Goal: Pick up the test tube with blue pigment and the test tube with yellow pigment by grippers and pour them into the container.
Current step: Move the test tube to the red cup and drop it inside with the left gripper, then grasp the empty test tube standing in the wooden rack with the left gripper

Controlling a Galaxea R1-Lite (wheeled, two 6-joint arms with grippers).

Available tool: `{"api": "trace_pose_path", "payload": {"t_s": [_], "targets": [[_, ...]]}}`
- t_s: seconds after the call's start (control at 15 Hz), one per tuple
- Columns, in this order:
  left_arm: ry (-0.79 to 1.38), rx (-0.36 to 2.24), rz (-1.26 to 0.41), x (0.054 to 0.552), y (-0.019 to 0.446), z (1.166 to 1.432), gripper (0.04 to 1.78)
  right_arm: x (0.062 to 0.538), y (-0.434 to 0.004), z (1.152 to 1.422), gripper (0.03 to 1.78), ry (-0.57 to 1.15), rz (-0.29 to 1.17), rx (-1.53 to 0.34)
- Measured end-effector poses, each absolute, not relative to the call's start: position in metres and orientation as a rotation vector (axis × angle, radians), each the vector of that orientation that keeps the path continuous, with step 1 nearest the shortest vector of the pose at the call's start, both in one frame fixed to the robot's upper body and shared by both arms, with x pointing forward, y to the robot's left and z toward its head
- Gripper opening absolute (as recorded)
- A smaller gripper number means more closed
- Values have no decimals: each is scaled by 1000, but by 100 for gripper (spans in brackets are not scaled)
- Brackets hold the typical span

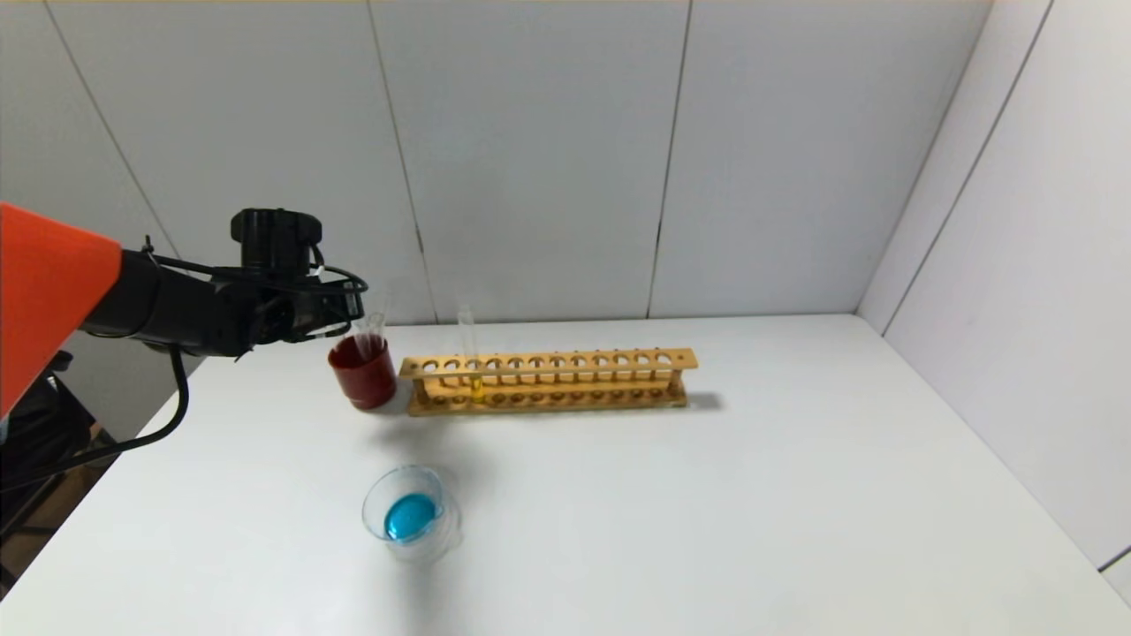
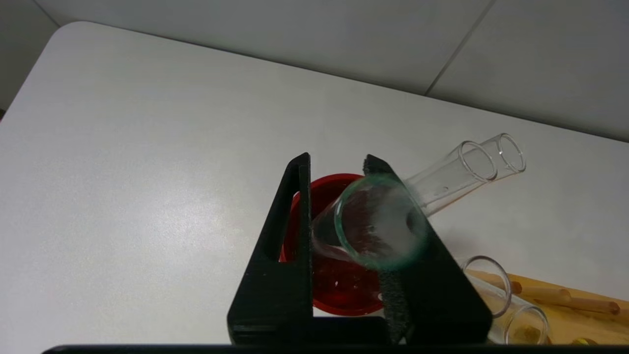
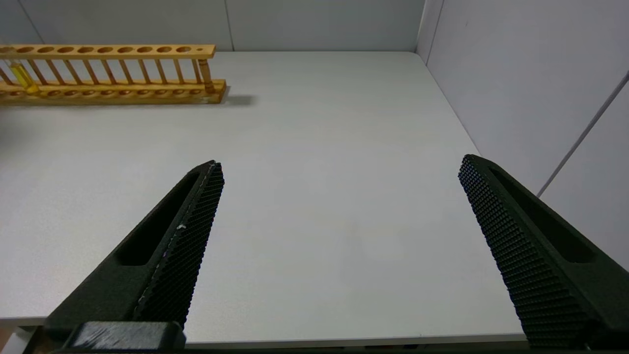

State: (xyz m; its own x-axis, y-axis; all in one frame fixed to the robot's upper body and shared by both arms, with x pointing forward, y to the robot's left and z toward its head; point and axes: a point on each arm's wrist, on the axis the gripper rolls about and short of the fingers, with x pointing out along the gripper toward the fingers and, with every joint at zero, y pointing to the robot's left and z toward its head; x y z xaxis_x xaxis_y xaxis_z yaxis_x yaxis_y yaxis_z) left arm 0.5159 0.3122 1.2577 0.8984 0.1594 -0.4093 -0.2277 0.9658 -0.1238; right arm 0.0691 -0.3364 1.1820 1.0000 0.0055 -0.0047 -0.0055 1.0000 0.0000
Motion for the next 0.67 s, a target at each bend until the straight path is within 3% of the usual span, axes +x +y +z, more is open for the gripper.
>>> {"api": "trace_pose_path", "payload": {"t_s": [0.13,0.4,0.67], "targets": [[410,-169,201,517,312,1256,67,69,-336,1182,175,5,6,0],[412,-161,195,517,308,1255,134,69,-336,1182,175,5,5,0],[375,-159,185,515,305,1275,171,69,-336,1182,175,5,6,0]]}}
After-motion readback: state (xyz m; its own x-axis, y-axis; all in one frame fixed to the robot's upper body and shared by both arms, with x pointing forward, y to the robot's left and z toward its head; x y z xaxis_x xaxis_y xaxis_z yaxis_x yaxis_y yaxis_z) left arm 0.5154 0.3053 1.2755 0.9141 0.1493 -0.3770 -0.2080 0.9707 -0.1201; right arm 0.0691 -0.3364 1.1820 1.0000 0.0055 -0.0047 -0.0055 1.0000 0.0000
